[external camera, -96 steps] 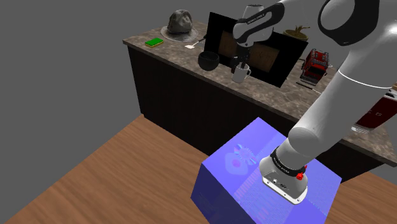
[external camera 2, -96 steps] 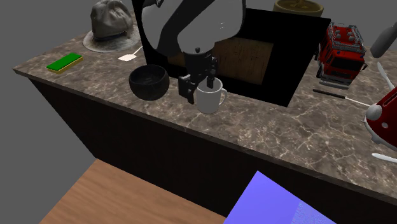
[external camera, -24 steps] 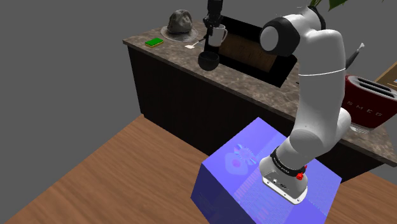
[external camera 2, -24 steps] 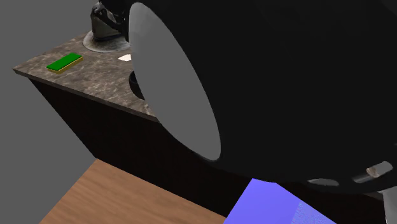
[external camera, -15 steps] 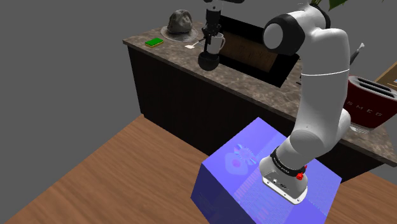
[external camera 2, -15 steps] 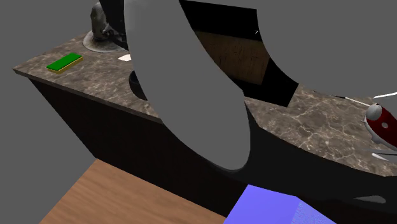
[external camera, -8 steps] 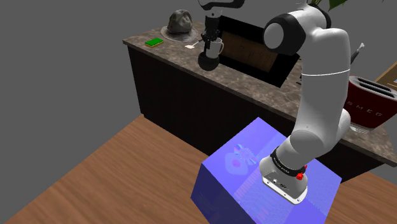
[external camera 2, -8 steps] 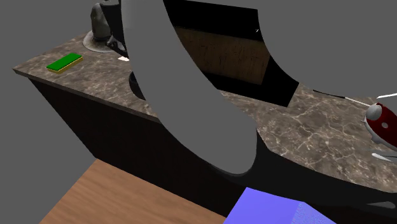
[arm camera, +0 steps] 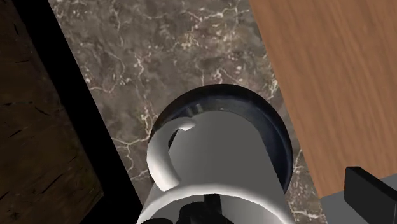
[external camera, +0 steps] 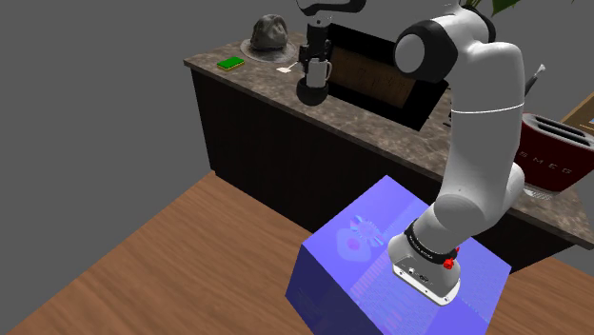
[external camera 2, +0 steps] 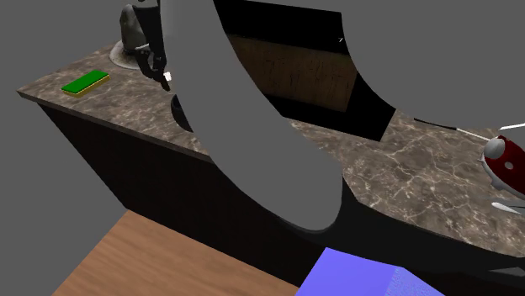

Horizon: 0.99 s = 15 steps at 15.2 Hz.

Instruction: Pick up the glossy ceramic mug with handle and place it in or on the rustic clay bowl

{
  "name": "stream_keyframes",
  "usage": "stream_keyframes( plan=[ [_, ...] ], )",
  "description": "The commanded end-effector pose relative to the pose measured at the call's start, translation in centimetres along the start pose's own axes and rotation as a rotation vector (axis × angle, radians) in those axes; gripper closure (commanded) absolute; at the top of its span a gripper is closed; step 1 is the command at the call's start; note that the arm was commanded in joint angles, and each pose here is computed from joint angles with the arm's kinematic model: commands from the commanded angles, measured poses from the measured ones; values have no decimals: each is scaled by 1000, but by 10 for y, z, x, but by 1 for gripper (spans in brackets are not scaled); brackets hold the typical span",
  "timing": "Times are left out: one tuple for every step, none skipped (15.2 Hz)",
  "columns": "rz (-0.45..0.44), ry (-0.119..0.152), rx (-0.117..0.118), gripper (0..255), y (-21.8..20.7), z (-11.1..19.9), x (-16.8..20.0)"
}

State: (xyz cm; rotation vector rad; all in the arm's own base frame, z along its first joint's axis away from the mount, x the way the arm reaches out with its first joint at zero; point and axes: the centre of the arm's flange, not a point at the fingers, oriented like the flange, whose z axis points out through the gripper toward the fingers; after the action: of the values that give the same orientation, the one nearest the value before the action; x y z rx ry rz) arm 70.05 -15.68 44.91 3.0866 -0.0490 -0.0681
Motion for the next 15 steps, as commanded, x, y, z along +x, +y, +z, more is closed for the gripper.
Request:
stream_keyframes(
  plan=[
    [0,0,0,0,0,0,0],
    [0,0,0,0,0,0,0],
    [0,0,0,0,0,0,0],
    [0,0,0,0,0,-13,0],
    [0,0,0,0,0,-26,0],
    [0,0,0,0,0,-40,0],
    [0,0,0,0,0,-50,0],
    [0,0,0,0,0,-50,0],
    [0,0,0,0,0,-50,0],
    [0,0,0,0,0,-50,0],
    [0,0,0,0,0,-50,0],
    [0,0,0,0,0,-50,0],
    [0,0,0,0,0,-50,0],
    [0,0,0,0,0,-50,0],
    [0,0,0,0,0,-50,0]
  ],
)
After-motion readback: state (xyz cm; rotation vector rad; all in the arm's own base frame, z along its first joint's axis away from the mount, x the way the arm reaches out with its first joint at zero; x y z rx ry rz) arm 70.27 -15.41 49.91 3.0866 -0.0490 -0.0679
